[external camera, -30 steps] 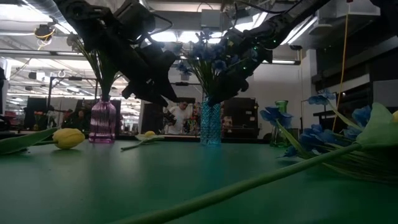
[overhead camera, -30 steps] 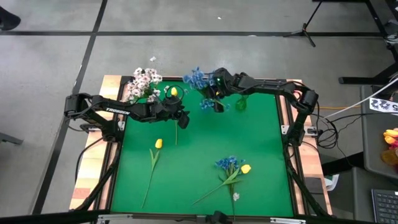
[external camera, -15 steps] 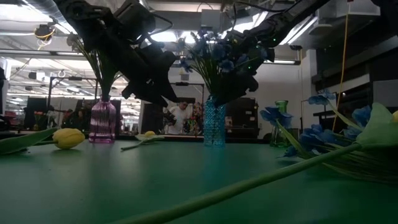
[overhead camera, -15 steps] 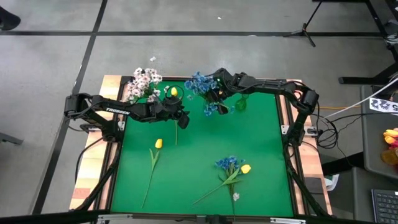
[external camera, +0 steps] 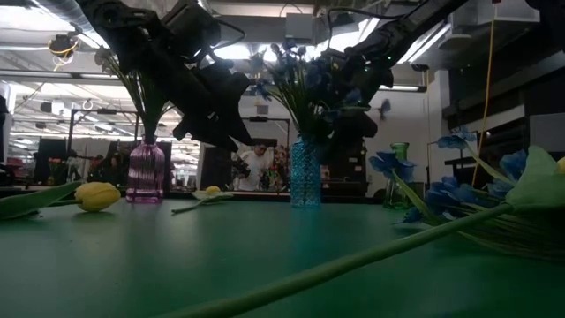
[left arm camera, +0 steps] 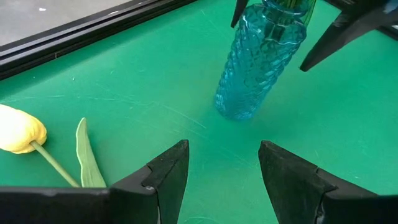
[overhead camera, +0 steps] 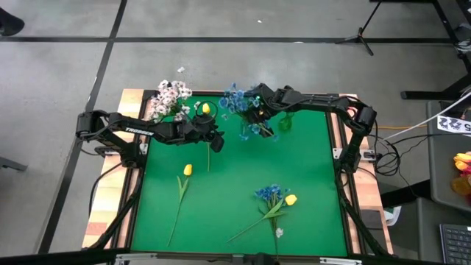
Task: Sort flowers into vase by color
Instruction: Adjust the blue flowers in the blue vase
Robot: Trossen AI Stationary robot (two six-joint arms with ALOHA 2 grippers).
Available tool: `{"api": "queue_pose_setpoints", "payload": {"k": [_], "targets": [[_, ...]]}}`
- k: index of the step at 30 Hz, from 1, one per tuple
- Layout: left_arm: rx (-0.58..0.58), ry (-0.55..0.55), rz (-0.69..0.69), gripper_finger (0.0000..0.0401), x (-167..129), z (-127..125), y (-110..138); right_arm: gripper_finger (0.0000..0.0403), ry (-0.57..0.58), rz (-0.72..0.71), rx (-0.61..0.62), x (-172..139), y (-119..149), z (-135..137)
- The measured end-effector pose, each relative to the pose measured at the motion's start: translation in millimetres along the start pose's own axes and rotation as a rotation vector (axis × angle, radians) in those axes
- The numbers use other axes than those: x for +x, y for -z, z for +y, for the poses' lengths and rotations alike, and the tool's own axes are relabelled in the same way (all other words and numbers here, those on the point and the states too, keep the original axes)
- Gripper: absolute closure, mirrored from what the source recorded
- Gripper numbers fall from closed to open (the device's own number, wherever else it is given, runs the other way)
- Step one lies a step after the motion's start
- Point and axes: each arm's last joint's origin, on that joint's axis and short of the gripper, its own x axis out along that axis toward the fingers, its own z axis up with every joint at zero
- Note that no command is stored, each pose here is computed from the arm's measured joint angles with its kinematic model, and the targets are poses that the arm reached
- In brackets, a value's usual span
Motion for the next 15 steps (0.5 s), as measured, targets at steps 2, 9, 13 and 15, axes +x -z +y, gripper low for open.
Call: {"api": "queue_pose_setpoints", "payload": {"k": [2,9,13,15], "targets": [[0.000,0.000,0.000,0.0210,0.0,0.0,0.0,0.0013,0.013,0.016,0.000,0.0,0.5,-0.3],[0.003,-0.004,0.008,0.0210,0.0,0.5,1.0,0.0013,0.001,0.037,0.007,-2.4,1.7,1.8],[0.004,-0.004,0.008,0.0210,0.0,0.5,1.0,0.0013,0.024,0.018,-0.009,-16.2,-3.6,2.6],[0.003,-0.004,0.008,0.0210,0.0,0.5,0.9,0.0013,0.052,0.015,-0.022,-24.9,-6.2,2.4]]}}
